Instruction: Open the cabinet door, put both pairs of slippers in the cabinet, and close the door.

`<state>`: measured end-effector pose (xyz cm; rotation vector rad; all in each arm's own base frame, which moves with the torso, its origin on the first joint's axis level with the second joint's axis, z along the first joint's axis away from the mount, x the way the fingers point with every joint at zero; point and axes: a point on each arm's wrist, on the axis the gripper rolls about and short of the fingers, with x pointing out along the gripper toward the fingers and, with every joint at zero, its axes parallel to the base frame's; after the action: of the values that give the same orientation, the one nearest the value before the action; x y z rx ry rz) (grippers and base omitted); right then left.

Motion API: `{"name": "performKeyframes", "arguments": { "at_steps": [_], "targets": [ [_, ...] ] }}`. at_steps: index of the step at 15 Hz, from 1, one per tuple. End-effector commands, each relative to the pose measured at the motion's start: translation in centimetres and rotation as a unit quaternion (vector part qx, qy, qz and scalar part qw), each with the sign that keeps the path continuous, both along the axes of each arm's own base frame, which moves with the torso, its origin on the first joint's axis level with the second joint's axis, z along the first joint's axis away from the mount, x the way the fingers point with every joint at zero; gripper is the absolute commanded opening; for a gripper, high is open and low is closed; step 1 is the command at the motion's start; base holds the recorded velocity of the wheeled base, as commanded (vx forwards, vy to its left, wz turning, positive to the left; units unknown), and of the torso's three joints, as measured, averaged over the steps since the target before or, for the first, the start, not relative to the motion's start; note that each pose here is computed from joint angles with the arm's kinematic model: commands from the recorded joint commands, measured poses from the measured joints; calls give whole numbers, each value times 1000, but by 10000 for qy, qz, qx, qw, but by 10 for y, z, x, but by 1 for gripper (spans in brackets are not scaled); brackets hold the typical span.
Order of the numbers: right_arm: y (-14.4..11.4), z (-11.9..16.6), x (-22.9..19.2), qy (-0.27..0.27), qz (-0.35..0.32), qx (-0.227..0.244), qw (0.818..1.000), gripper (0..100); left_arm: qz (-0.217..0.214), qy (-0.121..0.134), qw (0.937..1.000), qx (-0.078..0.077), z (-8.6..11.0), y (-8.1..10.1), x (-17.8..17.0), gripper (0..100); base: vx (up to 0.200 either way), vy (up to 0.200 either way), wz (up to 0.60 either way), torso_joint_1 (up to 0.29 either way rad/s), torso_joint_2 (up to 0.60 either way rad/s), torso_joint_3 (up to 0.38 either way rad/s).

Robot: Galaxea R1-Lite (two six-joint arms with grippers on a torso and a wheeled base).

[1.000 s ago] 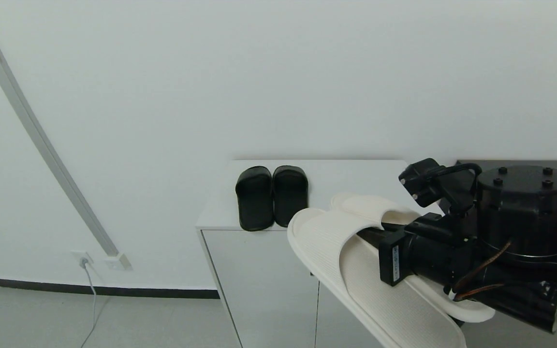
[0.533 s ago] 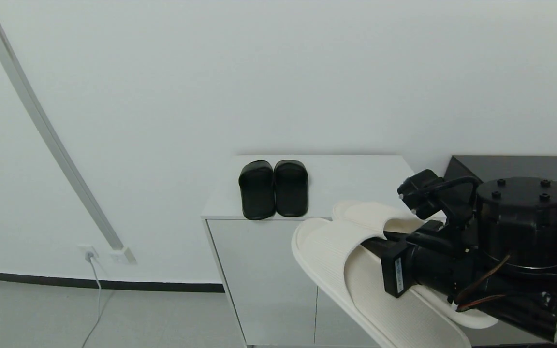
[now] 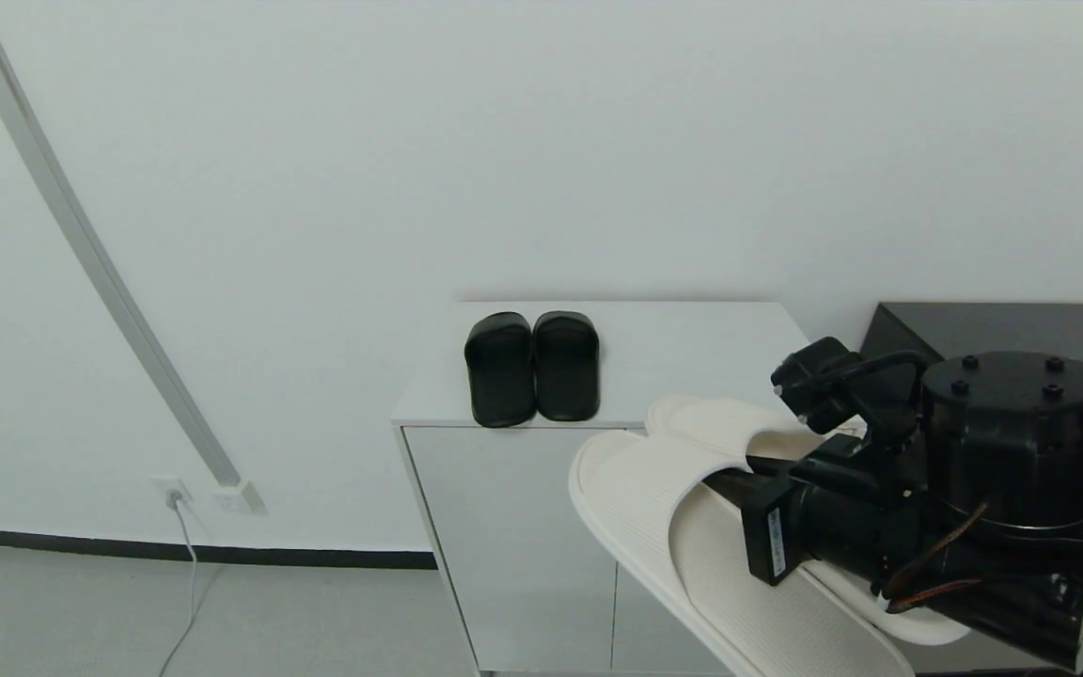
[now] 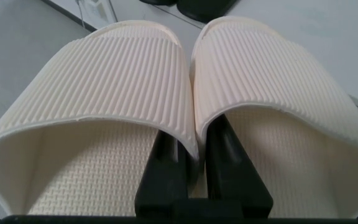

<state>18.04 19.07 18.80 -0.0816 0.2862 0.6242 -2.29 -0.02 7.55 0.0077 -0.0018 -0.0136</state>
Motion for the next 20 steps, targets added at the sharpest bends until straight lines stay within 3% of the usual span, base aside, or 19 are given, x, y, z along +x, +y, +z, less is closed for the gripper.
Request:
{"name": "performKeyframes", "arguments": {
  "at_steps": [1,11,12,20],
  "targets": [
    [0,-2,0,24,4,-27,10000,0,-1,1,10000,0,0,0,0,0,0,0,0,0,0,0],
    [0,-6,-1,65,33,-100,9999,0,-1,9,10000,-8,0,0,0,0,0,0,0,-153,359,197],
    [0,-6,-1,65,33,-100,9999,0,-1,9,10000,-8,0,0,0,100,0,0,0,-222,564,320],
    [0,-10,-2,116,41,-156,9998,0,-1,1,10000,-8,0,0,0,100,0,0,0,-209,529,313]
  ]
}}
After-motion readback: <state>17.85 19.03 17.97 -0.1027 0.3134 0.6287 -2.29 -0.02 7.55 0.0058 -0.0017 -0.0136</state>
